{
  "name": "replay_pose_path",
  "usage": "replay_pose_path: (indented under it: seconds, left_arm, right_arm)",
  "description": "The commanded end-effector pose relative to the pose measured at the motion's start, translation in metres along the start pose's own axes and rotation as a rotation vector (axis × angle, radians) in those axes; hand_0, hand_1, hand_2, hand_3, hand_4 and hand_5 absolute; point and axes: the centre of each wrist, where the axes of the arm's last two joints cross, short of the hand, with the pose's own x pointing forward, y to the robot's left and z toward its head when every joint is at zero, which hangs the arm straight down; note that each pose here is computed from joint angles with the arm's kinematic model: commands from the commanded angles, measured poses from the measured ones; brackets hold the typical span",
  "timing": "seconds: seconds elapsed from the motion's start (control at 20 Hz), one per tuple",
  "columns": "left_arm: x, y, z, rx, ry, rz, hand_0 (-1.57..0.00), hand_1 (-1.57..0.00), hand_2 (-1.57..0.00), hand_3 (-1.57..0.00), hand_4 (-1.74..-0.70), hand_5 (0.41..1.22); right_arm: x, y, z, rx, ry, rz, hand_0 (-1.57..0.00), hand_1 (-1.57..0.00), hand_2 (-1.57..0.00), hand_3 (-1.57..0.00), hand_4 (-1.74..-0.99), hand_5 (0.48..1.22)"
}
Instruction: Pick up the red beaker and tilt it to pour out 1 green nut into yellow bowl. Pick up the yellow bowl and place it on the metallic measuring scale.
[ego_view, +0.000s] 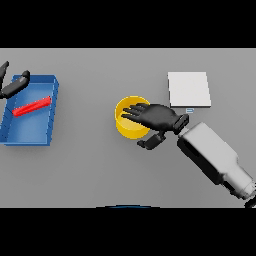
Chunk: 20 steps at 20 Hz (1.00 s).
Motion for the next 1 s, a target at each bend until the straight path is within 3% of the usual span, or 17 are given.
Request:
replay_pose_path:
  seconds: [0.0,0.4,0.6,0.65,0.7,0.75,0.8,0.9,0.95]
  left_arm:
    - [0.000,0.003,-0.001,-0.004,0.004,0.001,0.00,0.00,0.00,0.00,-0.81,0.700]
    - [-0.001,0.006,-0.001,0.003,0.011,-0.024,0.00,0.00,0.00,0.00,-0.79,0.708]
    - [-0.003,0.006,0.000,-0.003,0.009,-0.018,0.00,0.00,0.00,0.00,-0.79,0.712]
    - [-0.001,0.004,-0.001,-0.004,0.009,-0.020,0.00,0.00,0.00,0.00,-0.79,0.711]
    - [-0.001,0.001,-0.002,-0.003,0.010,-0.022,0.00,0.00,0.00,0.00,-0.79,0.710]
    - [-0.001,0.001,-0.003,-0.007,0.008,-0.023,0.00,0.00,0.00,0.00,-0.79,0.710]
    - [-0.003,0.001,-0.003,-0.007,0.011,-0.022,0.00,0.00,0.00,0.00,-0.79,0.710]
    - [-0.004,0.002,-0.002,-0.006,0.006,-0.026,0.00,0.00,0.00,0.00,-0.79,0.707]
    - [-0.005,0.001,-0.001,-0.008,0.003,-0.031,0.00,0.00,0.00,0.00,-0.79,0.709]
  right_arm:
    - [0.001,-0.003,-0.003,0.020,-0.009,0.011,0.00,0.00,0.00,0.00,-1.162,0.667]
    - [0.000,0.004,-0.027,0.151,0.033,0.042,0.00,0.00,0.00,-0.01,-1.188,0.693]
    - [-0.002,0.001,-0.030,0.153,0.044,0.045,-0.05,-0.06,-0.09,-0.13,-1.261,0.809]
    - [-0.004,0.004,-0.031,0.153,0.034,0.047,-0.19,-0.18,-0.19,-0.21,-1.309,0.891]
    - [-0.004,0.004,-0.032,0.146,0.018,0.051,-0.45,-0.41,-0.35,-0.32,-1.363,0.957]
    - [-0.003,0.003,-0.032,0.145,0.013,0.049,-0.68,-0.64,-0.59,-0.57,-1.435,1.010]
    - [-0.002,0.002,-0.031,0.138,0.008,0.047,-0.86,-0.83,-0.79,-0.68,-1.492,1.052]
    - [-0.001,-0.001,-0.030,0.157,-0.008,0.052,-1.11,-1.09,-1.07,-0.88,-1.578,1.113]
    - [-0.001,-0.003,-0.028,0.165,-0.002,0.045,-1.21,-1.19,-1.13,-0.97,-1.611,1.135]
